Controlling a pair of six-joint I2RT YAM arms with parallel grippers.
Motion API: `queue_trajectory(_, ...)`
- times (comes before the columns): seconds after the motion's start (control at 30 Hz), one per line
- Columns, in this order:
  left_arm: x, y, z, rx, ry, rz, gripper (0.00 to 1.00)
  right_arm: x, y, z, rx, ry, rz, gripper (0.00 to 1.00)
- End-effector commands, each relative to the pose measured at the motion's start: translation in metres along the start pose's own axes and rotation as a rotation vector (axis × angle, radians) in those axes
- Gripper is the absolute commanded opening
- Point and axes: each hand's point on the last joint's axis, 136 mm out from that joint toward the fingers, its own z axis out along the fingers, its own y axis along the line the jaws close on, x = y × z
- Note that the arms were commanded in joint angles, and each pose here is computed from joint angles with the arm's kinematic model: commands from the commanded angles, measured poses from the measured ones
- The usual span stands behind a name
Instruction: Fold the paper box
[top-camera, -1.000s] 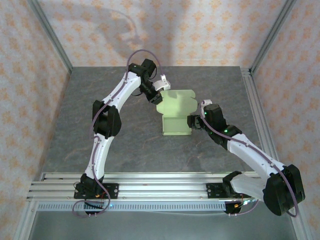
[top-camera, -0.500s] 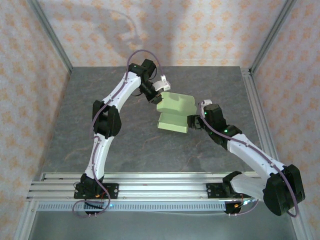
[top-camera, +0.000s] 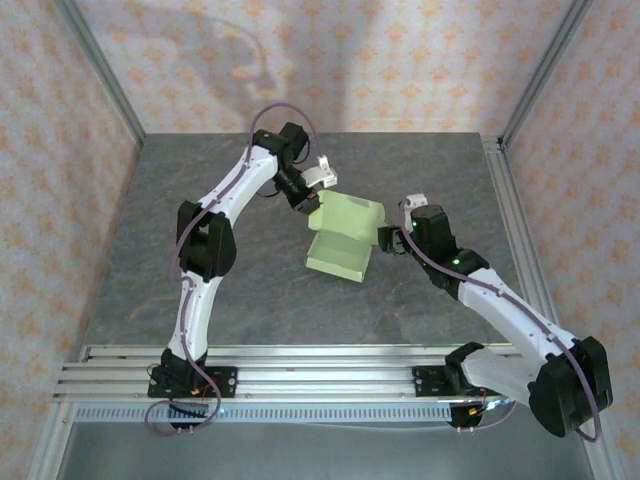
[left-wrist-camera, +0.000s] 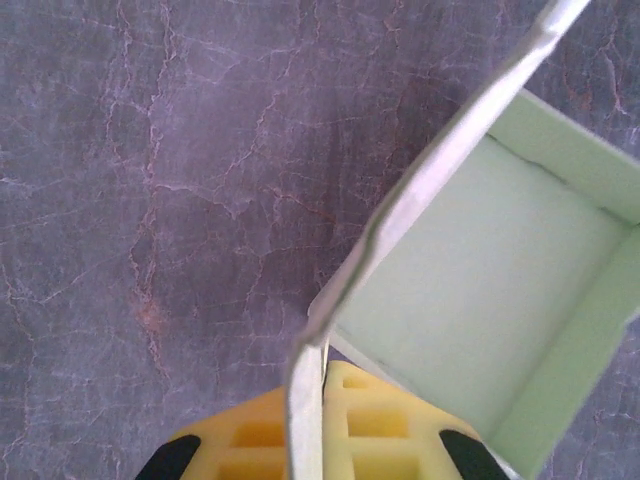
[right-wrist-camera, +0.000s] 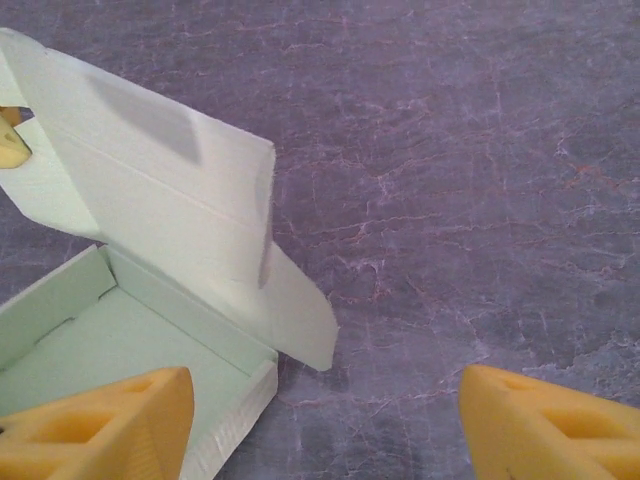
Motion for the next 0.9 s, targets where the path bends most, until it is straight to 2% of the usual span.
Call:
queue_trajectory(0.0, -0.009, -0.008, -0.022, -0.02, -0.046, 0.039, 0.04, -0.017, -0.005, -0.011, 0.028, -0.039, -0.029, 0.7)
queue_trajectory(0.23, -0.008, -0.012, -0.025, -0.012, -0.047, 0.039, 0.04, -0.021, -0.004, -0.014, 0.02, -0.048, -0.113, 0.7)
queue_trajectory(0.43, -0.008, -0.019, -0.025, 0.017, -0.054, 0.04, 0.04, -0.032, 0.007, -0.014, -0.081, -0.046, -0.235, 0.7)
queue_trajectory(0.63, -0.004, -0.022, -0.023, 0.038, -0.05, 0.033, 0.04, -0.039, 0.006, -0.003, -0.191, 0.03, -0.343, 0.7)
queue_trajectory(0.87, -0.005, -0.024, -0.024, 0.044, -0.054, 0.036, 0.04, -0.031, 0.006, 0.018, -0.346, 0.202, -0.429, 0.65)
